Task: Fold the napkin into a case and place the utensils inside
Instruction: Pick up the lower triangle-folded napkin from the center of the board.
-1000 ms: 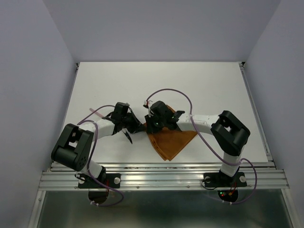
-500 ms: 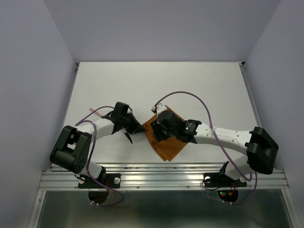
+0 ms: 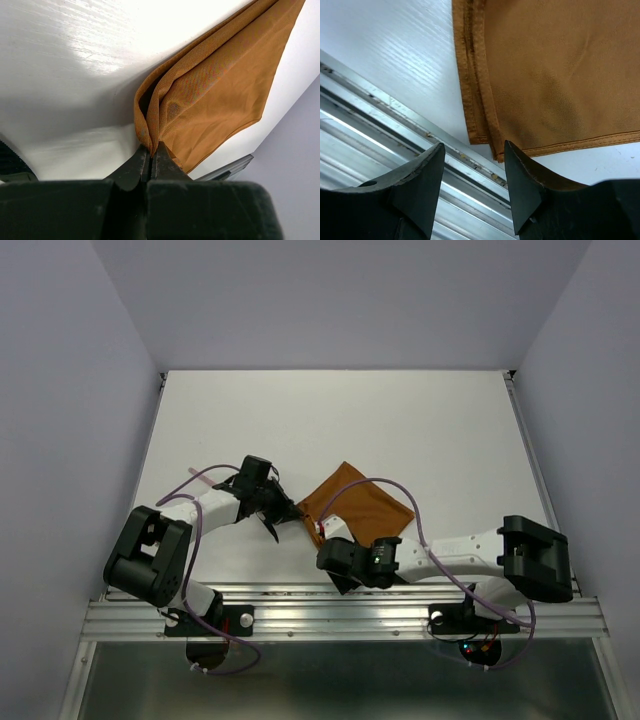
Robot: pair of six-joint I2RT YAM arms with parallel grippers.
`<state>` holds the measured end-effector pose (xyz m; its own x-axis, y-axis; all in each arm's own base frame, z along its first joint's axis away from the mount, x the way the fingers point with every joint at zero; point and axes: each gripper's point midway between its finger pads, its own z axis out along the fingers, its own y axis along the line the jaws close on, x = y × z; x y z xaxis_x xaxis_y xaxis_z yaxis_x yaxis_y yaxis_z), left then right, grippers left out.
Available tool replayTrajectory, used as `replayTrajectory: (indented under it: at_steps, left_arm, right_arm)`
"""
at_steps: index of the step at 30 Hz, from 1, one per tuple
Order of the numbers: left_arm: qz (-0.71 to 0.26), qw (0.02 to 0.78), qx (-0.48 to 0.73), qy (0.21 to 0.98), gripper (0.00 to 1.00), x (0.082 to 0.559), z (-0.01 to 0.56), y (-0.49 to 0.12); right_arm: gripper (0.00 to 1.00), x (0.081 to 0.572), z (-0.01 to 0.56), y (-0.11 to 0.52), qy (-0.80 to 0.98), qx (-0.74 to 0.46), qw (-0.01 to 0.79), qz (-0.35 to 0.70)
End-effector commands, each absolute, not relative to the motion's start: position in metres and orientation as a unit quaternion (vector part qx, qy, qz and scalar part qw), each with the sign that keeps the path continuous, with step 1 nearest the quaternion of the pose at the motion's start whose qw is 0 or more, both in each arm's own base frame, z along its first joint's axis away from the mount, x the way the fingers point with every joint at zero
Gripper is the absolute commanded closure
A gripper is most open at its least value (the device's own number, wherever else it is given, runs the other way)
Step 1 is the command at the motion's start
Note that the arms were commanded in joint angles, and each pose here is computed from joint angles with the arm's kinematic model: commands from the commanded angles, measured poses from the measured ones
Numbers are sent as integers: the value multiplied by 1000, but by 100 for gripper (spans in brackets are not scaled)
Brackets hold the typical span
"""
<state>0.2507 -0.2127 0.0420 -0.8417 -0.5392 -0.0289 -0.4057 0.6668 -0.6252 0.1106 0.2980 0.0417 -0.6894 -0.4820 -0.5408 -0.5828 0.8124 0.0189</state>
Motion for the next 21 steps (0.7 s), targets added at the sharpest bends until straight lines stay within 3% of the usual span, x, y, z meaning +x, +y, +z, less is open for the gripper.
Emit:
replayTrajectory:
  at_steps: [1,6,9,13,14,16,21]
  left_arm:
    - [-321,124,-256,903,100,254,55,-214]
    - [-324,123,-255,903,100,255,56,-216]
    - [-325,125,-254,902,100,256,58,-216]
    - [-324,125,-256,902,100,256,57,-216]
    - [-323,123,-256,903,100,255,56,-216]
    - [-322,123,-256,903,100,256,55,-216]
    - [-318,116,-259,904,100,256,55,-217]
  right_arm:
    - [43,123,41,300,915,-270,294,65]
    - [43,130,26,298,913,-277,298,35]
    - [49,130,17,300,914,-278,295,33]
    - [72,129,16,296,914,-275,297,34]
    - [86,131,20,295,913,-269,305,36]
    - [97,132,23,292,911,-267,312,38]
    - [99,134,44,293,899,-279,330,72]
